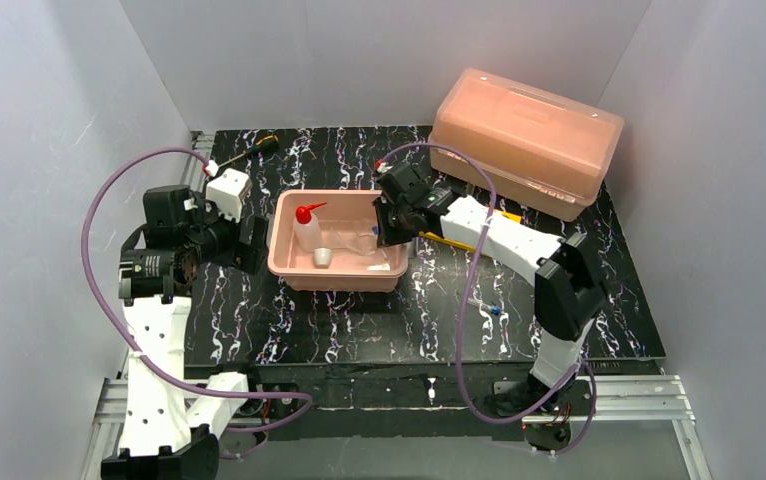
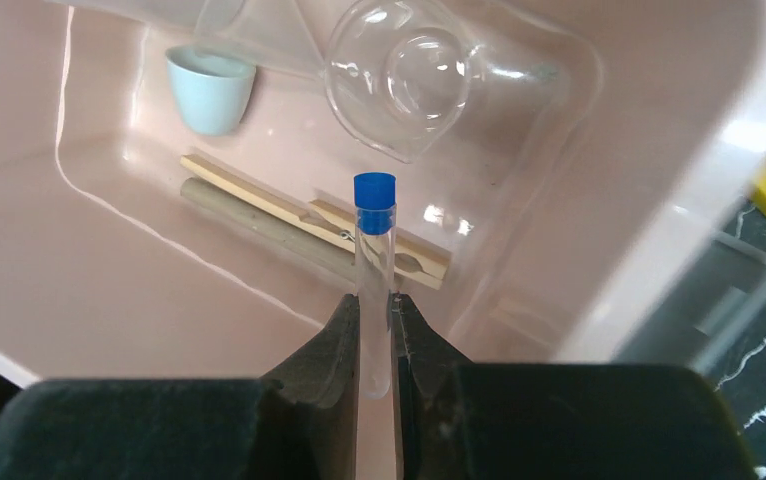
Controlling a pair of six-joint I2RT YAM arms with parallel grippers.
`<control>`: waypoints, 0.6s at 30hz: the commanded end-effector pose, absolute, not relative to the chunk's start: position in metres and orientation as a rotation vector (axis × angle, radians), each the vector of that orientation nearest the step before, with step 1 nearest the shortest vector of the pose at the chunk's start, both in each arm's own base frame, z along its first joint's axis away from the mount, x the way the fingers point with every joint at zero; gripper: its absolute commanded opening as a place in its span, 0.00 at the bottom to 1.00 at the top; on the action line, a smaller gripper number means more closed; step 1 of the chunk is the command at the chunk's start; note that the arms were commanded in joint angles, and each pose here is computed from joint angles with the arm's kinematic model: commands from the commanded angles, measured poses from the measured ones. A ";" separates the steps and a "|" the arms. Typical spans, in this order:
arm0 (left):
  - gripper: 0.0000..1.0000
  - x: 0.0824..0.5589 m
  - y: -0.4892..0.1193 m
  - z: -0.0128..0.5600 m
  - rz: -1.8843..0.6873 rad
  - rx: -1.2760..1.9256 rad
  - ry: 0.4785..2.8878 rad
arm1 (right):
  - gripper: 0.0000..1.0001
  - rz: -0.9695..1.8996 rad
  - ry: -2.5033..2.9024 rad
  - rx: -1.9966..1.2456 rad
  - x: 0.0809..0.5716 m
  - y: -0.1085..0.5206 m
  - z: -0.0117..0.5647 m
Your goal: Organize the chemistry lab equipment
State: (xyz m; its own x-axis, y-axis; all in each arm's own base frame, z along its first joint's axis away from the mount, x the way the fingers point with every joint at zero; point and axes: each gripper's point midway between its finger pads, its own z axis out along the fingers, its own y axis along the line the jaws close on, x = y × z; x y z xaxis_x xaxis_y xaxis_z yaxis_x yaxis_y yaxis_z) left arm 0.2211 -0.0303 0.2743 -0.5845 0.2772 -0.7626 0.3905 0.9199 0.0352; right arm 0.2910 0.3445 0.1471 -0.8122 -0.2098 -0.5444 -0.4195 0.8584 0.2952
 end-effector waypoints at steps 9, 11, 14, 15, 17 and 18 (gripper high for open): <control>0.98 0.215 -0.034 0.277 -0.197 0.479 2.218 | 0.57 0.614 2.277 -0.489 0.301 0.340 0.245; 0.98 0.216 -0.034 0.277 -0.200 0.479 2.220 | 0.60 0.602 2.225 -0.486 0.297 0.329 0.269; 0.98 0.216 -0.034 0.280 -0.191 0.478 2.213 | 0.61 0.526 2.174 -0.455 0.290 0.297 0.286; 0.98 0.217 -0.034 0.280 -0.190 0.480 2.212 | 0.61 0.490 2.176 -0.434 0.287 0.283 0.282; 0.98 0.217 -0.033 0.282 -0.185 0.482 2.205 | 0.60 0.438 2.215 -0.388 0.281 0.256 0.262; 0.98 0.217 -0.033 0.282 -0.184 0.484 2.205 | 0.61 0.423 2.246 -0.359 0.276 0.243 0.247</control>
State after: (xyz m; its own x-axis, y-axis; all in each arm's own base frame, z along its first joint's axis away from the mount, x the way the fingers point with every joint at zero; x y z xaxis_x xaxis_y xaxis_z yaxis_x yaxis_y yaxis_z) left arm 0.2180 -0.0311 0.2752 -0.5820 0.2769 -0.7646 0.3932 0.9189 0.0335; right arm 0.2817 0.2967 0.2733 -0.6173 -0.1226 -0.7771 -0.4829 0.8389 0.2513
